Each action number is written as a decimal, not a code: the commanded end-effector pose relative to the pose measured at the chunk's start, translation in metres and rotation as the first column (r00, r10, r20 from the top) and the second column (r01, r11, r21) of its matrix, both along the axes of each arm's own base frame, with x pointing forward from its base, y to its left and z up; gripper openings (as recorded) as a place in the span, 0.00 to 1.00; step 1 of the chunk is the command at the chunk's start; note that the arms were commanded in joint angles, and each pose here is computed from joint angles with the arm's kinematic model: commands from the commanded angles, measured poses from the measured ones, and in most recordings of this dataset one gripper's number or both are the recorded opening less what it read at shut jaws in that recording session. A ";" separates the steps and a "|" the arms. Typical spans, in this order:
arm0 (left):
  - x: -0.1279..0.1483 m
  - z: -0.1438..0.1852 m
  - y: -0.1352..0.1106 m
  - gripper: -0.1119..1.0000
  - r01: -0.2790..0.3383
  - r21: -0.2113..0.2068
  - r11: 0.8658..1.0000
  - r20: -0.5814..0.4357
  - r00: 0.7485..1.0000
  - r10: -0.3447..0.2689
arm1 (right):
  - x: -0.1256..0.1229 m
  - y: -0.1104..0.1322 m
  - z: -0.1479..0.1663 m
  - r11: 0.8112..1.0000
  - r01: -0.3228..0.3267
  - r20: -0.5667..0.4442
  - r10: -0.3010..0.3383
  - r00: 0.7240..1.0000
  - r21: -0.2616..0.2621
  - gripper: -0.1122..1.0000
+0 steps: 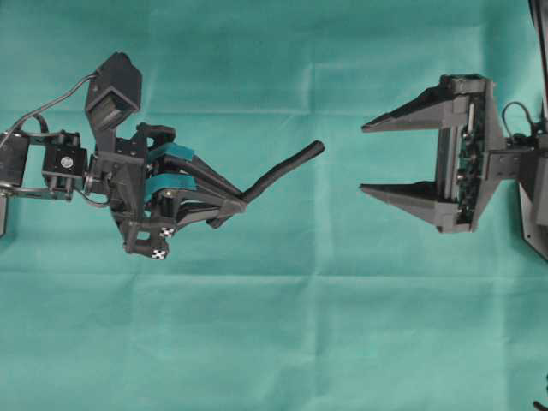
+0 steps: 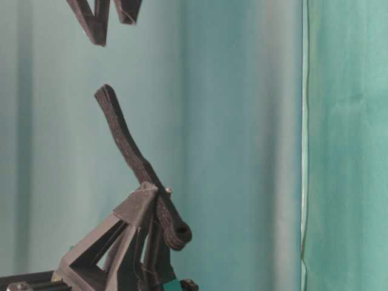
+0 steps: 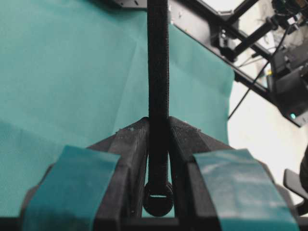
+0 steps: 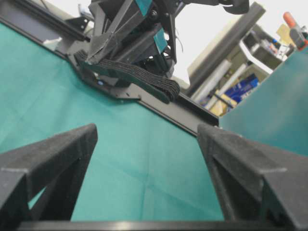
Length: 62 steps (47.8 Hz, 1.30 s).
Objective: Peel off the Velcro with your right arm.
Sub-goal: 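Move the right gripper toward the strap's raised free end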
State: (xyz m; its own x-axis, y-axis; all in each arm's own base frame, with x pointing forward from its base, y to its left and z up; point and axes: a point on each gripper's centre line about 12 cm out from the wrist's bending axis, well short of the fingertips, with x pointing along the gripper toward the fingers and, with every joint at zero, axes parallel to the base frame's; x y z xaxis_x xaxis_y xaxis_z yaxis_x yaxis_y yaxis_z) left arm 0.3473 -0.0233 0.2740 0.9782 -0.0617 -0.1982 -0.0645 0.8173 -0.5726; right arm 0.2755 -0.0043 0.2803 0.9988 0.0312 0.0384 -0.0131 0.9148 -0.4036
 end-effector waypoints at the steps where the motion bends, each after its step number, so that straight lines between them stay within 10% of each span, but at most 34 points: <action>1: -0.001 0.011 0.002 0.19 -0.005 -0.004 1.000 0.040 0.999 0.006 | 0.007 0.000 0.010 1.000 -0.002 0.037 0.002 0.999 -0.003 0.70; 62: -0.002 0.008 0.005 0.19 -0.015 -0.005 1.000 0.035 0.999 0.015 | 0.038 0.005 0.002 0.999 -0.033 0.025 0.033 0.999 -0.014 0.70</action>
